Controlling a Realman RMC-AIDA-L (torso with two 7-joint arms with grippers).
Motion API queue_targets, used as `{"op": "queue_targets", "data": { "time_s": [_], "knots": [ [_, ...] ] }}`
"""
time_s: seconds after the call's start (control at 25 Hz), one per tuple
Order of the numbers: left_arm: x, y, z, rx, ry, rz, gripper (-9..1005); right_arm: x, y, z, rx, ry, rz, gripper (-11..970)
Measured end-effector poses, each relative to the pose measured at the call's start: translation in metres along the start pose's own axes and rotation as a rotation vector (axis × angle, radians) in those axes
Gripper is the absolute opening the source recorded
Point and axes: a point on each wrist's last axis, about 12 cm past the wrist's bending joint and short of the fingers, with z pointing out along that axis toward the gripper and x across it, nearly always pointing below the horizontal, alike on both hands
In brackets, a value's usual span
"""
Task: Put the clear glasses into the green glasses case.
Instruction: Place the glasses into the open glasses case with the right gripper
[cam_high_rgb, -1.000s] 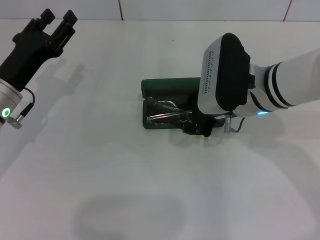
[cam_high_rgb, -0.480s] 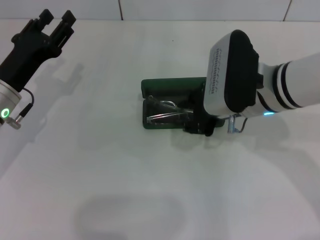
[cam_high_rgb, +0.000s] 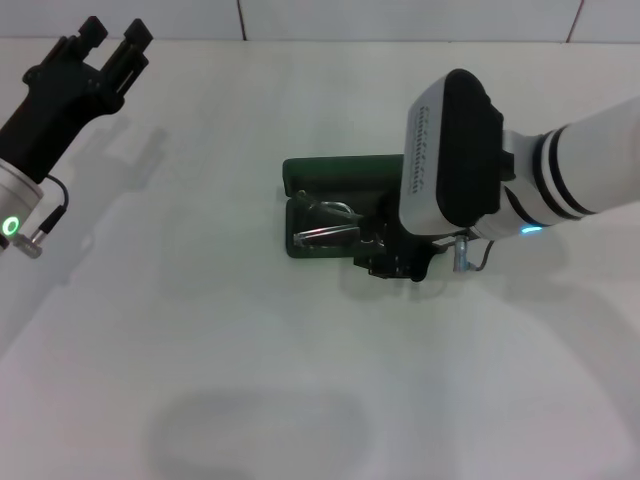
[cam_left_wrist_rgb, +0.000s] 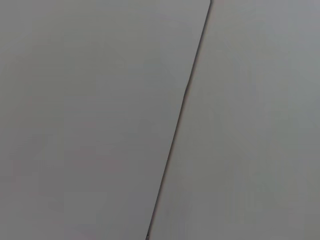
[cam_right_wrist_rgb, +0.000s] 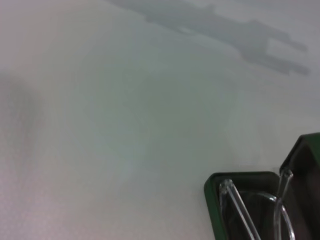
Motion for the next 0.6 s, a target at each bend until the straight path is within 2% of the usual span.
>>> {"op": "queue_targets", "data": {
  "time_s": [0.2,0.6],
  "knots": [
    [0.000,0.000,0.000,-0.002,0.000,0.000,645,-0.003,-0.001,0.003,-0.006,0.004,-0.008,406],
    [-0.001,0.001,-0.001,-0.004,-0.002,0.001,645,0.001,-0.001,-0.007,0.032,-0.013,0.001,406]
  ]
}}
